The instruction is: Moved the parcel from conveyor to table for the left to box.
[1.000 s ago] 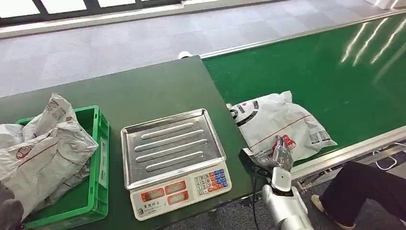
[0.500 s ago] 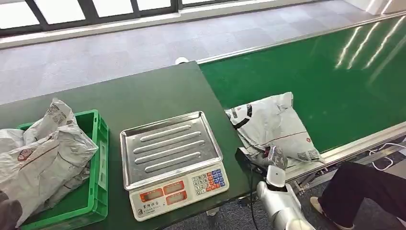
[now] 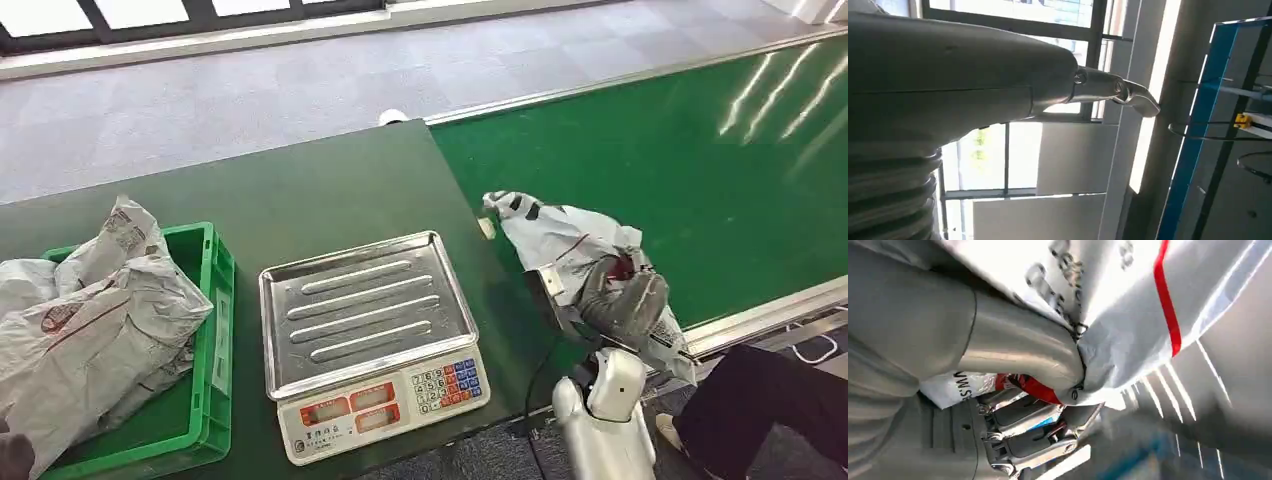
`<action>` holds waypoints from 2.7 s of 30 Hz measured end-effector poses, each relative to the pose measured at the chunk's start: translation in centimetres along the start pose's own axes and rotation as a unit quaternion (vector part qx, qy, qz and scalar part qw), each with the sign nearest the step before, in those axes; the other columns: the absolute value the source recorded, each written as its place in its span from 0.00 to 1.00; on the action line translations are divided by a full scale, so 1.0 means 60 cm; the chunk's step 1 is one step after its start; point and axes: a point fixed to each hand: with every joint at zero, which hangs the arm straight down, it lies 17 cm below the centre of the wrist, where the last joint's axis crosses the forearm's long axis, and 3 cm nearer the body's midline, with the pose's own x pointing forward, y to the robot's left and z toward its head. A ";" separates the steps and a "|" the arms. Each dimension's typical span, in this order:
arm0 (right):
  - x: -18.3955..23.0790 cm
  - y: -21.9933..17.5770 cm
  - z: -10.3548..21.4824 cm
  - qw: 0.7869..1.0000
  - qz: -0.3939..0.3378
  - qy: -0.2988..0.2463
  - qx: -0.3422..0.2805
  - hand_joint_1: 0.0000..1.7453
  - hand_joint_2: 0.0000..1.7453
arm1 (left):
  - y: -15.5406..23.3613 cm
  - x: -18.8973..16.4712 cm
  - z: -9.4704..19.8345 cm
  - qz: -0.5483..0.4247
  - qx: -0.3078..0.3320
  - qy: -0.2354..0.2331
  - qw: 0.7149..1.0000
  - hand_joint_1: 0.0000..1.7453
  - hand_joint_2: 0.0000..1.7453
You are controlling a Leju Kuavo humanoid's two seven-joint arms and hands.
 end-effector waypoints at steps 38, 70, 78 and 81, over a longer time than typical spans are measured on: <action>0.607 0.050 0.109 0.914 -0.185 -0.340 0.122 1.00 1.00 | -0.010 -0.021 -0.034 0.027 -0.008 -0.018 0.999 0.00 1.00; 0.605 0.290 0.463 0.668 -0.297 -0.357 0.581 0.00 0.00 | 0.022 -0.367 0.156 -0.115 0.120 0.327 0.930 0.00 1.00; 0.658 0.087 0.415 0.449 -0.626 -0.328 0.547 0.00 0.00 | -0.016 -0.420 0.167 -0.328 -0.046 0.343 0.879 0.00 1.00; 0.681 0.012 0.360 0.411 -0.677 -0.348 0.502 0.00 0.00 | -0.008 -0.433 0.154 -0.365 -0.075 0.338 0.864 0.00 1.00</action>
